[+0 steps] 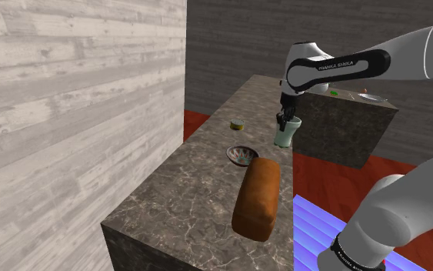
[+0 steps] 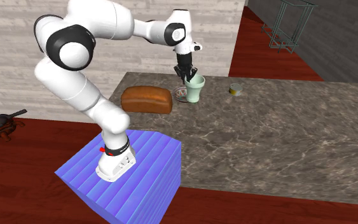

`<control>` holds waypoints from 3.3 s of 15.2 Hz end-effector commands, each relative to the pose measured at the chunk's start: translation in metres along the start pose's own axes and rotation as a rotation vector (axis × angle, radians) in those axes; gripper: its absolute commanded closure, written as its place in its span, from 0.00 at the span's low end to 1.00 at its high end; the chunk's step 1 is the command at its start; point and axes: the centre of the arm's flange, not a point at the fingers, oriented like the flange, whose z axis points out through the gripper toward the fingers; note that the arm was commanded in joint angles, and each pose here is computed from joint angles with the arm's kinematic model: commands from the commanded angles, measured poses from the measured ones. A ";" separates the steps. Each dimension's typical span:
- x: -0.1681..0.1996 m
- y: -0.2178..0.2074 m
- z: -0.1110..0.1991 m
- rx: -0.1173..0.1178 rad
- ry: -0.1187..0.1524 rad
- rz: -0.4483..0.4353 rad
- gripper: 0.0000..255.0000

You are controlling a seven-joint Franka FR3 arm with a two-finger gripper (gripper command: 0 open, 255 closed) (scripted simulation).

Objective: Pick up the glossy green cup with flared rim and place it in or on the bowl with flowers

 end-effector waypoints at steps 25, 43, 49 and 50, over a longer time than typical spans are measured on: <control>0.122 -0.128 0.005 0.000 0.000 0.000 1.00; 0.122 -0.135 0.056 0.000 0.000 0.000 0.00; 0.122 -0.135 0.043 0.000 0.000 0.000 0.00; 0.122 -0.135 0.029 0.000 0.000 0.000 0.00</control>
